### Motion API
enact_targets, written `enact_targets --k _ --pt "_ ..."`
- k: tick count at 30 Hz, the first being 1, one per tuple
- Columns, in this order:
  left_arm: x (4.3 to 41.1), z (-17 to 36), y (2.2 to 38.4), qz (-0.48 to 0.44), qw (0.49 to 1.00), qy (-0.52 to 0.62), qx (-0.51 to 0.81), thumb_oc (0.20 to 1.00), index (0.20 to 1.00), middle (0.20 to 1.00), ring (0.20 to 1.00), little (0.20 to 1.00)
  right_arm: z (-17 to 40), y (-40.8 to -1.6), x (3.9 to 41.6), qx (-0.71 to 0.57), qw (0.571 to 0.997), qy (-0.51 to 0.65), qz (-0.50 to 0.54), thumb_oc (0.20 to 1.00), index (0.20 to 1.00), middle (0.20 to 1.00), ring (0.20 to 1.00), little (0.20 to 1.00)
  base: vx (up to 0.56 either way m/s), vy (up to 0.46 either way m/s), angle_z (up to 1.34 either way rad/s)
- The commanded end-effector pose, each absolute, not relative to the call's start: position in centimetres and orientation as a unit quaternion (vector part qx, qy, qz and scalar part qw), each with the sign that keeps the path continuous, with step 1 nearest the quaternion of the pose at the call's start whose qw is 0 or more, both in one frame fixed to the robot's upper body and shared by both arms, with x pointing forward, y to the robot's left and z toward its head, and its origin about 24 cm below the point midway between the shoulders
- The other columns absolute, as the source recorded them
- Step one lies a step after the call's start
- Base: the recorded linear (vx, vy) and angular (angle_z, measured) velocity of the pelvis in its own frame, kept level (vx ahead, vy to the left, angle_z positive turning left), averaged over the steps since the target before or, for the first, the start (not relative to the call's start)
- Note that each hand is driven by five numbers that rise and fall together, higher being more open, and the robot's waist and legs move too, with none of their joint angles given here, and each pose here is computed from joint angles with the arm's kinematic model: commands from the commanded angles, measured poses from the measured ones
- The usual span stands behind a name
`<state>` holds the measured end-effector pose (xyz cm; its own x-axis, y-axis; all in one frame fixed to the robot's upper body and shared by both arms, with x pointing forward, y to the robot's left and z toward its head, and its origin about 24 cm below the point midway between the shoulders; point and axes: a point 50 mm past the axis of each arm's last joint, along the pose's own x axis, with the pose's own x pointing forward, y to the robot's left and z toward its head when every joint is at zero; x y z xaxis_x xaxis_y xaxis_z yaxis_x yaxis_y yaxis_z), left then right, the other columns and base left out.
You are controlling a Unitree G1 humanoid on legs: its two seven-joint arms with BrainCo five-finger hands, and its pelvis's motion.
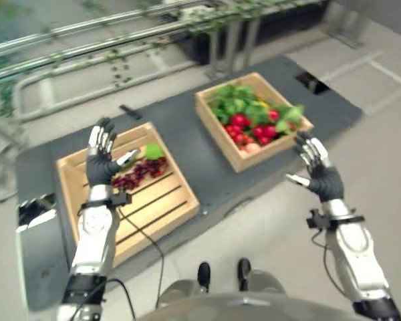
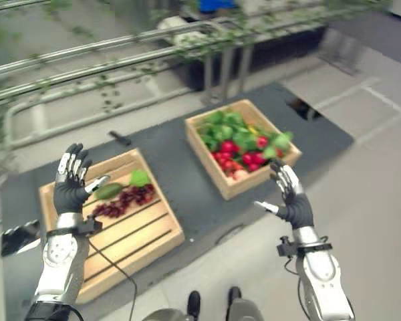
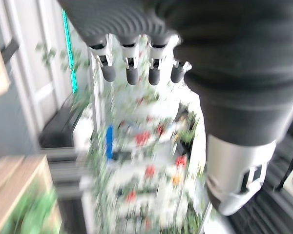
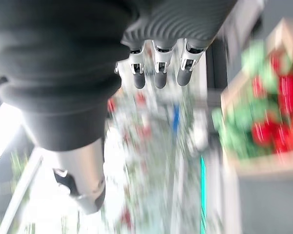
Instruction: Pick up the fruits from the basket on one side to the basket on the other side
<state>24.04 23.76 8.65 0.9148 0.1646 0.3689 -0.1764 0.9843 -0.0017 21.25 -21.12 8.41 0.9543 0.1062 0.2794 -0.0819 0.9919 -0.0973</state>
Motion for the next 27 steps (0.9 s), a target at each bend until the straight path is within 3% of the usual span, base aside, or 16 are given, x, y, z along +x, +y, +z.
enact_targets --k 1,12,27 --pt "23.8 10.4 23.7 0.065 0.970 -0.233 0.036 1.000 1.000 1.000 1.000 1.000 10.9 -21.6 22.2 -0.054 0.975 -0.209 0.045 1.000 1.000 1.000 1.000 1.000 0.01 -0.336 1.45" --pt "24.3 9.4 22.9 0.054 0.976 -0.212 0.001 1.000 1.000 1.000 1.000 1.000 11.1 -23.6 22.5 -0.065 0.974 -0.215 -0.023 1.000 1.000 1.000 1.000 1.000 -0.14 -0.187 1.24" --pt "23.8 8.9 23.2 0.052 0.979 -0.194 0.011 1.000 1.000 1.000 1.000 1.000 8.8 -24.1 22.6 -0.055 0.981 -0.171 -0.068 1.000 1.000 1.000 1.000 1.000 0.00 0.047 0.09"
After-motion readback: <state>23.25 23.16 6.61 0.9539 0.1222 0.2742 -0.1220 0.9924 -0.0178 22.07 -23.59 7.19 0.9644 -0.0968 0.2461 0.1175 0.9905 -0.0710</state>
